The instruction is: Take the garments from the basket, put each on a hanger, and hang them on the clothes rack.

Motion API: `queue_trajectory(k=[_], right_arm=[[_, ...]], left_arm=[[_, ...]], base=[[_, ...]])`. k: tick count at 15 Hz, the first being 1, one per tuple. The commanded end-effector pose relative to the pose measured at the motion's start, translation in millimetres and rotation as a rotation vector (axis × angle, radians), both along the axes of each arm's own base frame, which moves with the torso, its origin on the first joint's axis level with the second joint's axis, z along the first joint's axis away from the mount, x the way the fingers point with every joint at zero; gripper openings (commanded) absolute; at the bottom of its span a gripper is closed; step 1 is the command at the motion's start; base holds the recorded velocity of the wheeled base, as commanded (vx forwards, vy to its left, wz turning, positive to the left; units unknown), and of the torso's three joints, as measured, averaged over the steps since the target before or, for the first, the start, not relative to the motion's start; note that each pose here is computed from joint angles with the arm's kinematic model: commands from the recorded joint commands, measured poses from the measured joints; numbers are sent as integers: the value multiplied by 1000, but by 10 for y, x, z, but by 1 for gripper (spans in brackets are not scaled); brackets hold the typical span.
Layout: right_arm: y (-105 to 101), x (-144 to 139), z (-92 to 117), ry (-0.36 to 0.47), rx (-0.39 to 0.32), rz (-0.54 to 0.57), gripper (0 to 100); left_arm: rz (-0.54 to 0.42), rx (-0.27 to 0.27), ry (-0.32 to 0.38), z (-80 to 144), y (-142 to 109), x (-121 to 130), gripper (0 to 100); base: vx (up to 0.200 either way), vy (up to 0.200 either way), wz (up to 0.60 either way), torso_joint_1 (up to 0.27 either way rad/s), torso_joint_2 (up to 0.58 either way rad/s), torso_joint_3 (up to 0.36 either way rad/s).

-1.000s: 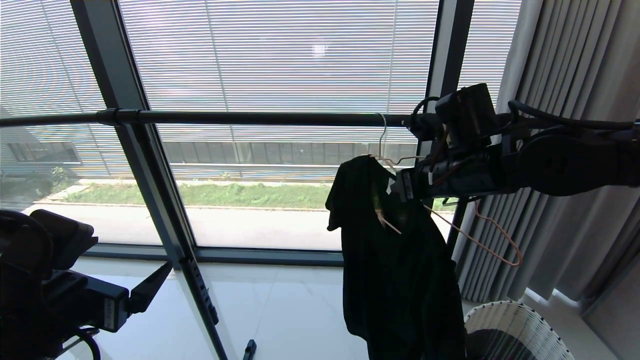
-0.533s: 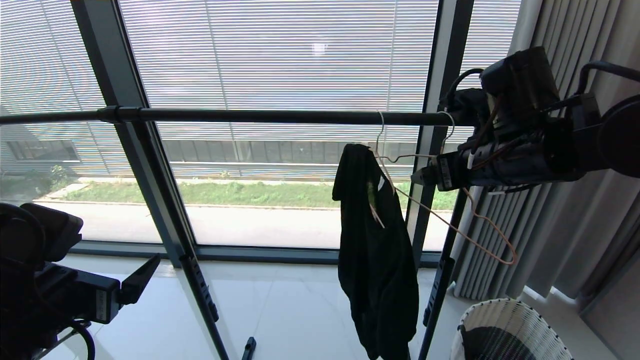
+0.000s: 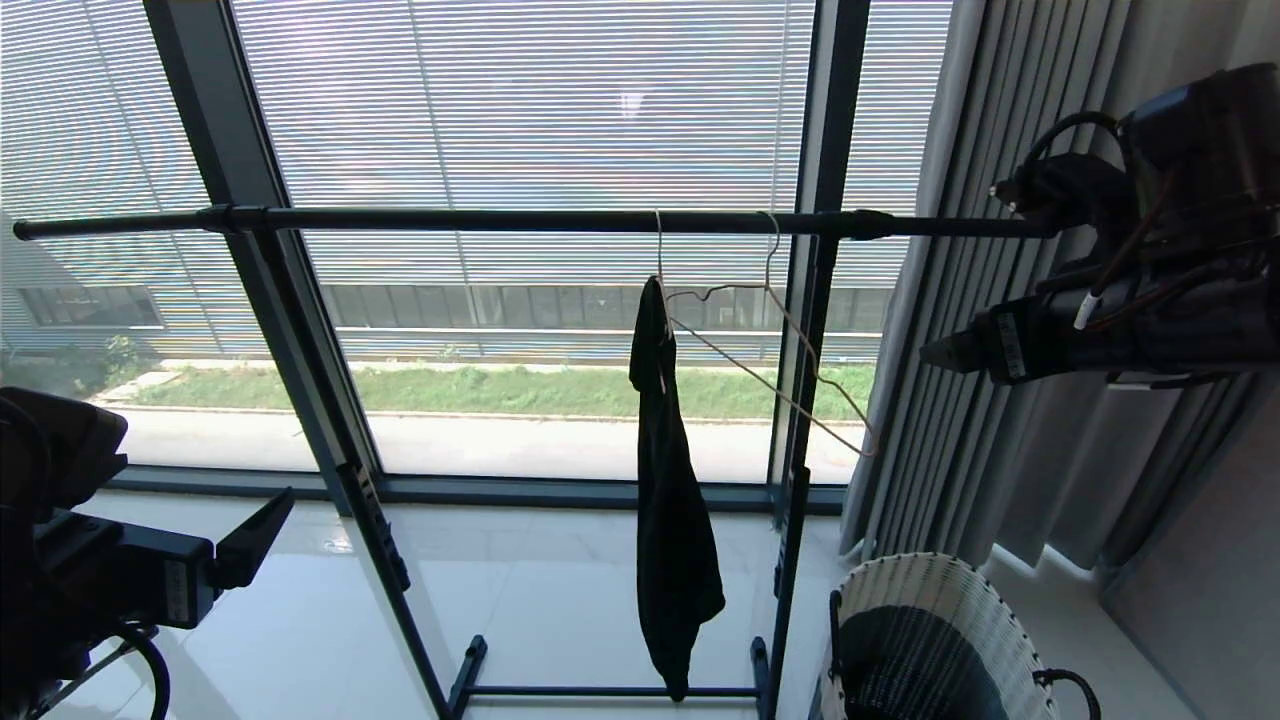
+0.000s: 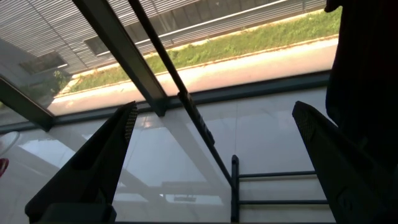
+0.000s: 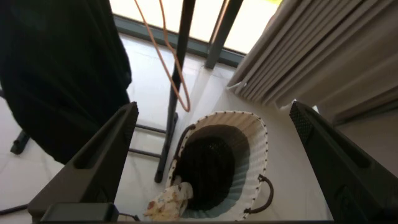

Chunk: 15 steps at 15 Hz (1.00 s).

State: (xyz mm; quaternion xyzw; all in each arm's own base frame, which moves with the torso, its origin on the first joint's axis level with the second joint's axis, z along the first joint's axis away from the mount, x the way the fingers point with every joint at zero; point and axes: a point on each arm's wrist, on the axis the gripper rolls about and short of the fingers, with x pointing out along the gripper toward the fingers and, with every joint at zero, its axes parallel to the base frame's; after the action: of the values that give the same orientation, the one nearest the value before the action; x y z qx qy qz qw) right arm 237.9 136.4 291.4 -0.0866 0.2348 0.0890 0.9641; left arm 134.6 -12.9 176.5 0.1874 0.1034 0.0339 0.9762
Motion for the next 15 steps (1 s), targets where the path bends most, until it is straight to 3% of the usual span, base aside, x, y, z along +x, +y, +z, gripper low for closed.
queue_trajectory(k=[1,7,11,15], right_arm=[[-165,-106,44,-18,-8,-24,100],[-508,-512,3,-37,-47,-52,100],[-736,-936,-204,-34,-112,-83,100],[-820,-1102,-420,9,-138,-82,100]], left_arm=[[5,-3,-13,12,10,-32,100],[42,-5,-47,44,60,-109,100],[137,-5,-45,13,172,-145,100],[138,-1,-37,-41,174,-201,100]], base=[[0,0,0,0,0,0],[0,0,0,-22,53,27],[0,0,0,-193,450,247],[0,0,0,-212,491,281]])
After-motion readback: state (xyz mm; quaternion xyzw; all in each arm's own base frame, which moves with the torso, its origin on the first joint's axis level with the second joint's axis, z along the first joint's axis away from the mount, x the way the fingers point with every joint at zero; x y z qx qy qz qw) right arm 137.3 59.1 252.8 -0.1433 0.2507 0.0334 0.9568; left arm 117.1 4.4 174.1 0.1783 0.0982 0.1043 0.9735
